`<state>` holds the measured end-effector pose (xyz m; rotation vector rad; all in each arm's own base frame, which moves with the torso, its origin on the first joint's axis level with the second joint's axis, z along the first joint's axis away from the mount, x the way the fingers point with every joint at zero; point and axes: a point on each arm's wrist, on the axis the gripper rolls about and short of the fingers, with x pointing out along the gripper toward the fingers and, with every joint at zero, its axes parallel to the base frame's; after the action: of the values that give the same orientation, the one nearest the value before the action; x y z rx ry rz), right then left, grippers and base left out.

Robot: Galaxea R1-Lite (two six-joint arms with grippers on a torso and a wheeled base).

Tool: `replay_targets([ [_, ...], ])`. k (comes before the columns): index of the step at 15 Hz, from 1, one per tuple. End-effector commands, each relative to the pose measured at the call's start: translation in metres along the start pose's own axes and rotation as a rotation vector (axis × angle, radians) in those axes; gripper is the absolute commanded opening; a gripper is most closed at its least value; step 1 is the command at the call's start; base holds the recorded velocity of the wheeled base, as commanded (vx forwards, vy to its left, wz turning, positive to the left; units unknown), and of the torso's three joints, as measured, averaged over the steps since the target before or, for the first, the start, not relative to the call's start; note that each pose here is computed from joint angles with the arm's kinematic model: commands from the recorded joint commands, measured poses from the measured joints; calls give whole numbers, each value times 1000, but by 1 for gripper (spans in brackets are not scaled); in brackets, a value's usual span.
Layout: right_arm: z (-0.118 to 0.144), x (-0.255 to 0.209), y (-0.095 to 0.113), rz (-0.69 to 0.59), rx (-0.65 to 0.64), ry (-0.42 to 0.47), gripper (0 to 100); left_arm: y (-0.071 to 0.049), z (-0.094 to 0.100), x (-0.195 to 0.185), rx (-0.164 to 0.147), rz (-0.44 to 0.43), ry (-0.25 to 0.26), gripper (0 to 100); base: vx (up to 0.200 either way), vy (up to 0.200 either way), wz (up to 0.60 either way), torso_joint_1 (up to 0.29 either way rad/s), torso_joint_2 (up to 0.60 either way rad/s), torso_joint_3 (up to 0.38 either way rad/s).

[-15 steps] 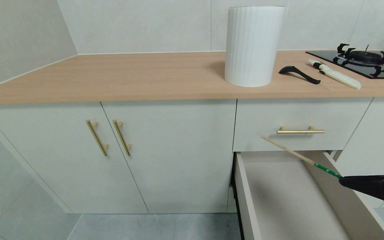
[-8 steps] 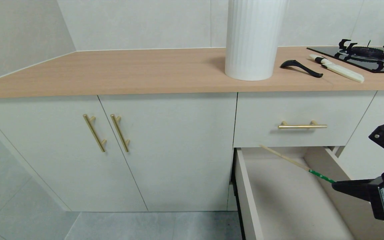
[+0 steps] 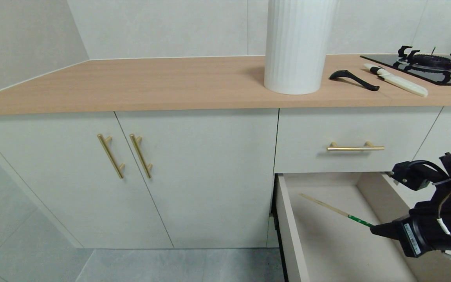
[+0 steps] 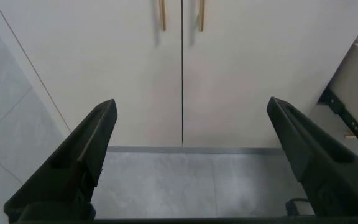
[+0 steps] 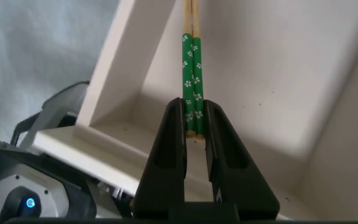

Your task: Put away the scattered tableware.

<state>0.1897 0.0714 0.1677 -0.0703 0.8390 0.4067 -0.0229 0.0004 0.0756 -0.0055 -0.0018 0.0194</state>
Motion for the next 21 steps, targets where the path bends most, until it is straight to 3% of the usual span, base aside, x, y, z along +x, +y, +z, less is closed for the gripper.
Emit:
replay_targets([
  [1,3,30,-3,0,15,63,0,0,0,0,-1,1,2,100,0,0,0,0,0,0],
  [6,5,91,-14,-52,161,82,0,0,0,0,-1,1,2,100,0,0,0,0,0,0],
  [12,-21,146,-19,-106,152,112,0,0,0,0,-1,1,2,100,0,0,0,0,0,0],
  [17,-52,191,-7,-136,98,187,0,0,0,0,-1,1,2,100,0,0,0,0,0,0],
  [21,-64,211,-6,-161,85,196,0,0,0,0,-1,1,2,100,0,0,0,0,0,0],
])
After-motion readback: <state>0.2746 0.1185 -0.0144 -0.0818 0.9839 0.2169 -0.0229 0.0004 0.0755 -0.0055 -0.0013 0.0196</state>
